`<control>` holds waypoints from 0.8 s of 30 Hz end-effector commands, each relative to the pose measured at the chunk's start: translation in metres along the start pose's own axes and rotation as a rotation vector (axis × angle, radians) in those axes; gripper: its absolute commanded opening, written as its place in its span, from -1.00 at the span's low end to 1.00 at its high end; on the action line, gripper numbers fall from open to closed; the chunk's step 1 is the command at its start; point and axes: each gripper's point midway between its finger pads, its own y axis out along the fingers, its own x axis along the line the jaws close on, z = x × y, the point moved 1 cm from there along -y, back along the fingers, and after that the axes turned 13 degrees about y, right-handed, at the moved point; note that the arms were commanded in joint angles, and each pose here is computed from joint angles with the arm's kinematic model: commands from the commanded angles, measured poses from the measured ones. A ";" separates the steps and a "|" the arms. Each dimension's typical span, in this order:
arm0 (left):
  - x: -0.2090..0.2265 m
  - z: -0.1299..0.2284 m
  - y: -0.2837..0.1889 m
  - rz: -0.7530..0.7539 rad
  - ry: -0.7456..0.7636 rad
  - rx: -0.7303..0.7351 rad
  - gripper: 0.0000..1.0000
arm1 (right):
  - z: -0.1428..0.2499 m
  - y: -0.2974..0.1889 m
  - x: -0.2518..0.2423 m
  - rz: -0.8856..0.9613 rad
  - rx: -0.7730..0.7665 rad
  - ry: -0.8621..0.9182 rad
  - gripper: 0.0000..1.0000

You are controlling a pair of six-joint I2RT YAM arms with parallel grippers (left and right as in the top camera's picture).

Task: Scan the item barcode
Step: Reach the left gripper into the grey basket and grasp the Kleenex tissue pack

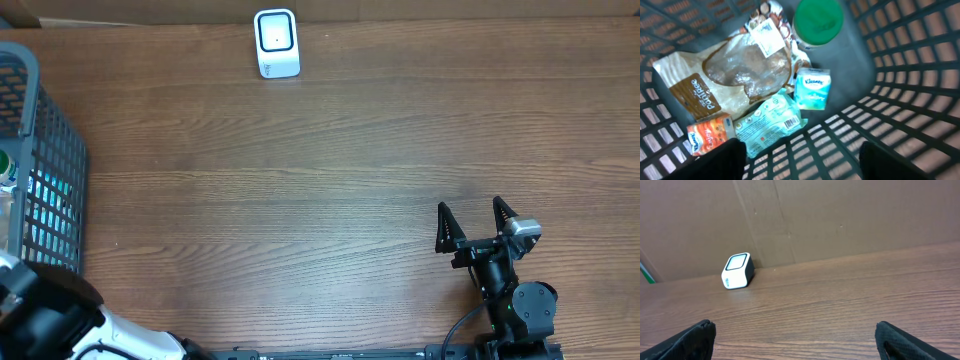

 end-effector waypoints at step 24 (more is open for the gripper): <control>-0.008 0.025 0.149 0.059 0.137 0.271 0.14 | 0.002 0.000 0.000 -0.002 -0.005 -0.004 1.00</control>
